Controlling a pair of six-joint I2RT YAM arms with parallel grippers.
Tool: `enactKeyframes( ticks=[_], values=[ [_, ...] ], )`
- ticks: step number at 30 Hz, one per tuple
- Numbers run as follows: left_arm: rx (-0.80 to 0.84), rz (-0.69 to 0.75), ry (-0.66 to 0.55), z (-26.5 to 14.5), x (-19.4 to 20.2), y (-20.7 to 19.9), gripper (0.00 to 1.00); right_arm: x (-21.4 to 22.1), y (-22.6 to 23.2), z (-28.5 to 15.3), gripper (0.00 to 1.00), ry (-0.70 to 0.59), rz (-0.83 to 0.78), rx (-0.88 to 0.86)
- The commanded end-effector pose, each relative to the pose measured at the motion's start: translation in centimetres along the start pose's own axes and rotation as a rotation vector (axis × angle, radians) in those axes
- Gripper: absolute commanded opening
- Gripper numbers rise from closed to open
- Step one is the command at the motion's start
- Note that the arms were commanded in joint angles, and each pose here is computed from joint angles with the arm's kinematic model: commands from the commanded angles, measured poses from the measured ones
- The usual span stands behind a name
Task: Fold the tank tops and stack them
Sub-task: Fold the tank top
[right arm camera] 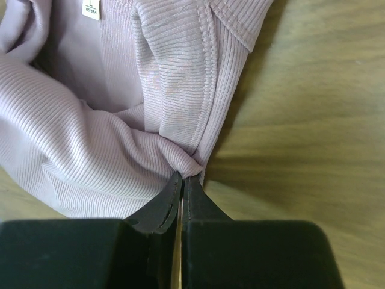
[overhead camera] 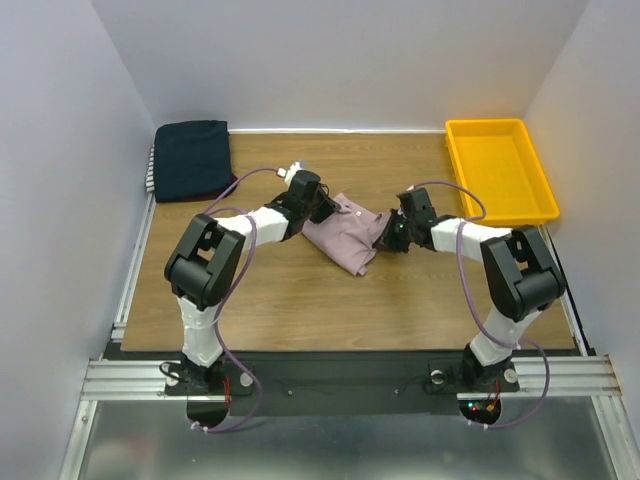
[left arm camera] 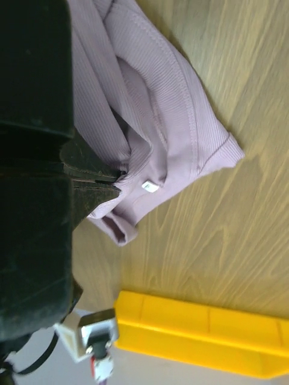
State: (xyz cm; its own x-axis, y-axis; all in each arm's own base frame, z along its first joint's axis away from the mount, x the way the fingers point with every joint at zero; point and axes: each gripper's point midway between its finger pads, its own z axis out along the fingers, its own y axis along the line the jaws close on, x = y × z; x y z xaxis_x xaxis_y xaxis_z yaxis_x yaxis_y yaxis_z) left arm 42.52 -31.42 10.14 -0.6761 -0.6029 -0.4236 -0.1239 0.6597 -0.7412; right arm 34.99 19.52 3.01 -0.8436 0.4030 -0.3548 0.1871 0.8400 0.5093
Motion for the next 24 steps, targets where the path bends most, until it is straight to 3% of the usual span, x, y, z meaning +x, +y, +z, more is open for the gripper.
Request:
enactKeyframes(
  ticks=[1,8,17,20,24],
  values=[
    [-0.016,-0.017,-0.03,0.8,-1.8,-0.6,0.0,0.1,0.5,1.0,0.0,0.013,-0.043,-0.026],
    [-0.225,-0.096,0.016,-0.3,1.7,7.1,0.0,5.2,2.0,0.1,0.0,0.047,-0.085,-0.02],
    [-0.362,-0.143,0.006,-9.8,5.3,15.6,0.0,18.2,6.7,-2.2,0.01,0.136,-0.184,-0.097],
    [-0.349,-0.123,-0.051,-12.4,4.0,15.5,0.0,21.0,8.9,-3.6,0.0,0.16,-0.206,-0.147],
    [-0.31,-0.046,-0.135,-15.2,0.4,11.8,0.0,20.4,13.2,-5.7,0.0,0.135,-0.219,-0.254]
  ],
)
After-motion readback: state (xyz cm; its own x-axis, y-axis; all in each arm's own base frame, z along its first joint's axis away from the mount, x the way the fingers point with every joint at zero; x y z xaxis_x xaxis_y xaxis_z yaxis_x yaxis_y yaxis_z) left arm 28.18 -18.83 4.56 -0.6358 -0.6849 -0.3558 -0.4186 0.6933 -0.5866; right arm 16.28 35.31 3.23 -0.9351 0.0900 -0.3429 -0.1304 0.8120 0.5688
